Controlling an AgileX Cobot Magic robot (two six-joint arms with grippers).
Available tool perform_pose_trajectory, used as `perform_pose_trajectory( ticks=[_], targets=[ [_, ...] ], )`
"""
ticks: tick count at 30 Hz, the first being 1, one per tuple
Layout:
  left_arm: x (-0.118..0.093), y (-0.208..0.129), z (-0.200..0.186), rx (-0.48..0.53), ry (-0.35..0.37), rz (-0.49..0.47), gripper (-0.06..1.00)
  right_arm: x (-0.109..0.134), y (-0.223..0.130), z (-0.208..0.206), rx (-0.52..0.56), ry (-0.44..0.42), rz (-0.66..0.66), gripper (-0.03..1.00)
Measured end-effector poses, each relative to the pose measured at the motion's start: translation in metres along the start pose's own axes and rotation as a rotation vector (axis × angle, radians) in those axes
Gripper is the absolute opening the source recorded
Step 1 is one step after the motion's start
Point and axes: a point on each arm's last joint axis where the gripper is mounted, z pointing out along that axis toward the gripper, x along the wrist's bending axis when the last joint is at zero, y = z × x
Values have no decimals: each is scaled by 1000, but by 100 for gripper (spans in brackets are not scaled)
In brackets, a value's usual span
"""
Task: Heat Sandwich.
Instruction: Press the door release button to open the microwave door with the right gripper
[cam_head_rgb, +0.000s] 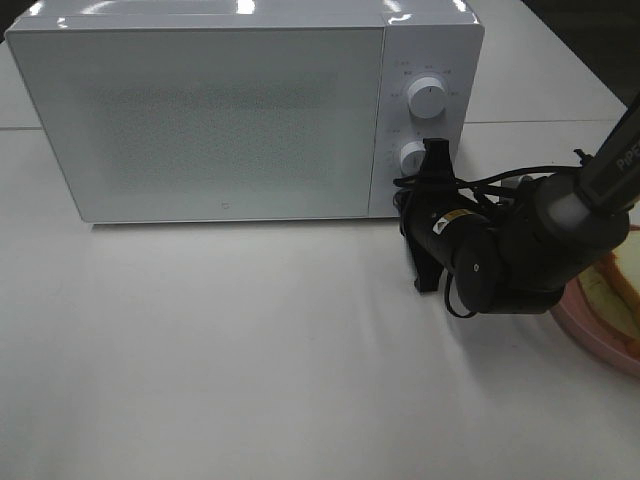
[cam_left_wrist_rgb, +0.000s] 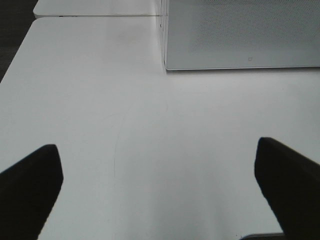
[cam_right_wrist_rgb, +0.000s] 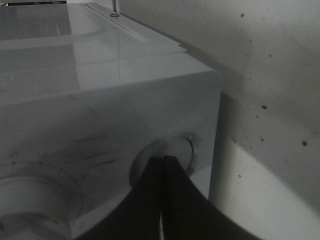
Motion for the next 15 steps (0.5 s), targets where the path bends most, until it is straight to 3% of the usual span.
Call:
perform_pose_trajectory(
  ticks=[15],
  targets=[
    [0,0,0,0,0,0,99,3,0,1,-20,22,16,1]
  ],
)
